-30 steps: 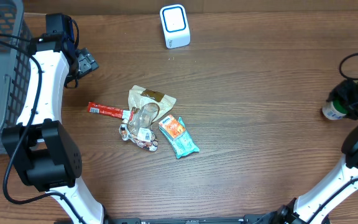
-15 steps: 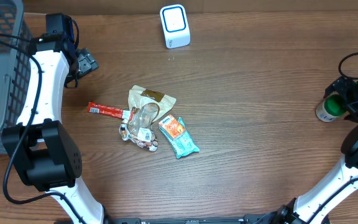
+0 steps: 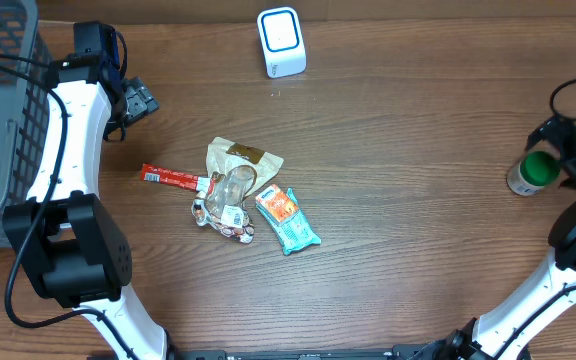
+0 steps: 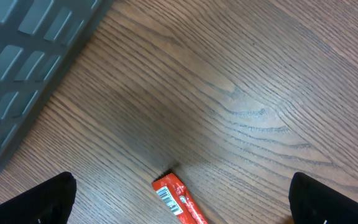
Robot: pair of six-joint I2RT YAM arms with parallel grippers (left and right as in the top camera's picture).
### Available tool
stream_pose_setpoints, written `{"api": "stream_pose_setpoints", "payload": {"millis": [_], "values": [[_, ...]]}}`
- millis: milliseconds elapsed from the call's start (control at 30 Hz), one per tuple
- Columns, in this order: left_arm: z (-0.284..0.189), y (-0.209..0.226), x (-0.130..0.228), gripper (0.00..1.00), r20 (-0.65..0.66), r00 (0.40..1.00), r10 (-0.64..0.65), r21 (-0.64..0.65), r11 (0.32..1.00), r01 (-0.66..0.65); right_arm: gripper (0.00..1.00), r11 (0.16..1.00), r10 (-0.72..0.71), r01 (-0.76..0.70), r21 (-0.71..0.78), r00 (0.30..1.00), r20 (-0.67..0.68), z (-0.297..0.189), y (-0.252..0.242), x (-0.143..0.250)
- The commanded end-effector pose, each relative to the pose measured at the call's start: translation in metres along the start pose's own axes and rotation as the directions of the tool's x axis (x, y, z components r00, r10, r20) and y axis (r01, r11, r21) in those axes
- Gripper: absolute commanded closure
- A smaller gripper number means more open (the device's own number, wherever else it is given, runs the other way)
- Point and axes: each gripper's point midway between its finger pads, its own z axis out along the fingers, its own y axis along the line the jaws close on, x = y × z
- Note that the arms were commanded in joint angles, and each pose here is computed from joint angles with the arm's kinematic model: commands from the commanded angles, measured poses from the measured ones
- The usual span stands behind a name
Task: Scan the item barcode
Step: 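Swing the right gripper over the orange Kleenex pack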
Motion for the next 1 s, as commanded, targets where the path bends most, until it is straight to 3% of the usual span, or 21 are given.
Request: {"api": "stream_pose_setpoints", "payload": {"millis": [0, 167, 400, 667, 967], "values": [[-0.008, -0.006, -0.006, 0.0, 0.022, 1.0, -0.005, 0.021, 1.0, 0.005, 0.04, 0.992, -0.054, 0.065, -0.105, 0.993, 0.103, -0.05, 0.039, -0.014], [-0.008, -0.006, -0.006, 0.0, 0.021, 1.0, -0.005, 0.02, 1.0, 0.005, 0.07, 0.949, -0.248, 0.258, -0.181, 0.966, 0.079, -0.075, 0.092, 0.02], [-0.008, -0.006, -0.006, 0.0, 0.021, 1.0, -0.006, 0.02, 1.0, 0.005, 0.2, 0.711, -0.623, 0.588, -0.386, 0.781, 0.042, -0.078, 0.198, 0.121], [-0.008, -0.006, -0.006, 0.0, 0.022, 1.0, -0.006, 0.02, 1.0, 0.005, 0.29, 0.373, -0.899, 0.85, -0.372, 0.43, 0.08, -0.068, 0.282, 0.264], [-0.008, -0.006, -0.006, 0.0, 0.021, 1.0, -0.006, 0.02, 1.0, 0.005, 0.32, 0.027, -0.996, 0.989, -0.145, 0.039, 0.075, -0.04, 0.304, 0.401]]}}
